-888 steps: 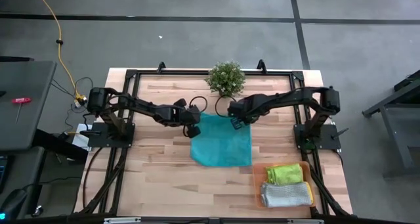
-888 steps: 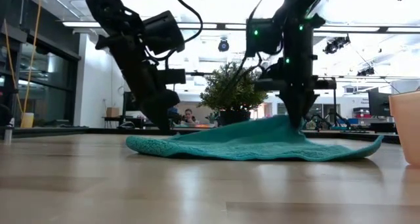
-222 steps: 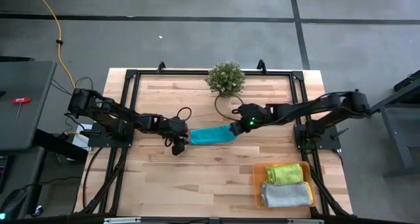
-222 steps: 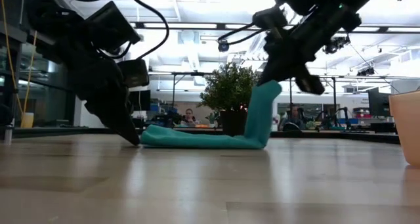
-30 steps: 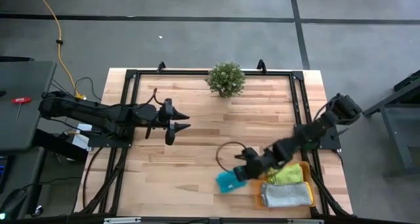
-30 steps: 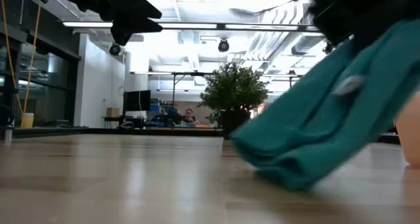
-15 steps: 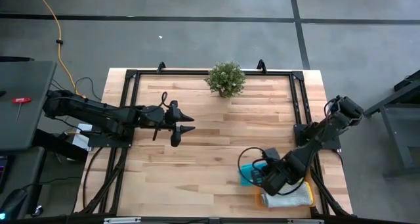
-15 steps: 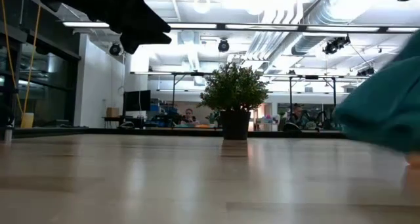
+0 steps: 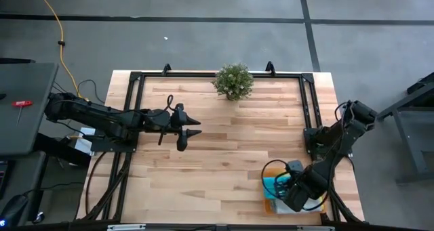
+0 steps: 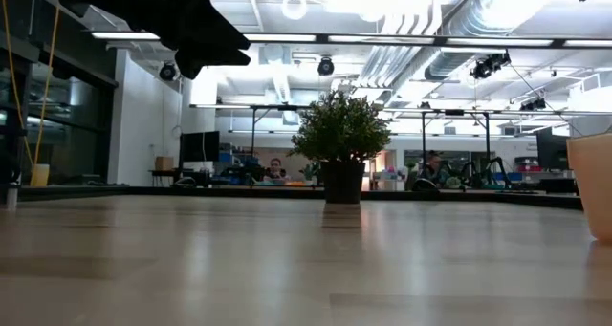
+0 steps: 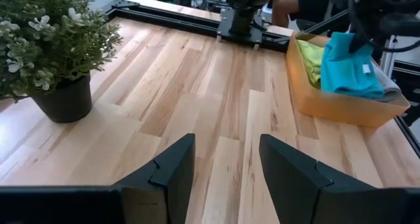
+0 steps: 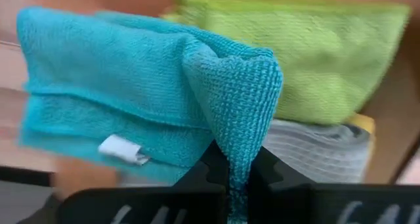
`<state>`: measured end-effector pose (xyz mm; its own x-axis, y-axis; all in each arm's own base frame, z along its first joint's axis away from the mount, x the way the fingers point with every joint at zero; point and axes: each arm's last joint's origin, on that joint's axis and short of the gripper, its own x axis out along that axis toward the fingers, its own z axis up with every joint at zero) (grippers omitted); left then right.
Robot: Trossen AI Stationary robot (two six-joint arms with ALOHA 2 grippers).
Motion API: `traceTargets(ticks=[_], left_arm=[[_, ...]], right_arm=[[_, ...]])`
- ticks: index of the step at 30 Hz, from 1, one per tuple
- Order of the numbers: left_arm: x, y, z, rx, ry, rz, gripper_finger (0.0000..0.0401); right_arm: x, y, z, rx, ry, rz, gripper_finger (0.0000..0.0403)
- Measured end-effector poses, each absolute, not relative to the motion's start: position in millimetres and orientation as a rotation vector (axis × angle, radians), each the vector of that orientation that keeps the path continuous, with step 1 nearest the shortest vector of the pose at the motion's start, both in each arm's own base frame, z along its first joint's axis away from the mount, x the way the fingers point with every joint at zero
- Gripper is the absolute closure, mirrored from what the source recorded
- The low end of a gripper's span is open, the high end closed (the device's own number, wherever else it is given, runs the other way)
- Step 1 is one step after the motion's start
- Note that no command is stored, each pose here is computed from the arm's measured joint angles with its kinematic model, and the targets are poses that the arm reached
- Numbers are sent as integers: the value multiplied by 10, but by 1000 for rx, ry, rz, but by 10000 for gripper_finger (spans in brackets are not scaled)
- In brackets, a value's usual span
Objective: Fold microfiber towels
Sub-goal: Put the folded blue microfiber towel into the orange bin
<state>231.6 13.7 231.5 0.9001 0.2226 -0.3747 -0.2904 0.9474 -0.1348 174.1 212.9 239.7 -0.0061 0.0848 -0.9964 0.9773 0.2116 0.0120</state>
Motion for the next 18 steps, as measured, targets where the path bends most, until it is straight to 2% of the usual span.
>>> traceTargets(ticks=[10,18], left_arm=[[2315,137,2314,-195,365,269,240],[2315,137,2314,-197,365,269,240]], right_arm=[[1590,2017,2225,1008,1454,-1176,403],[1559,2024,2230,1015,1500,-1215,402]])
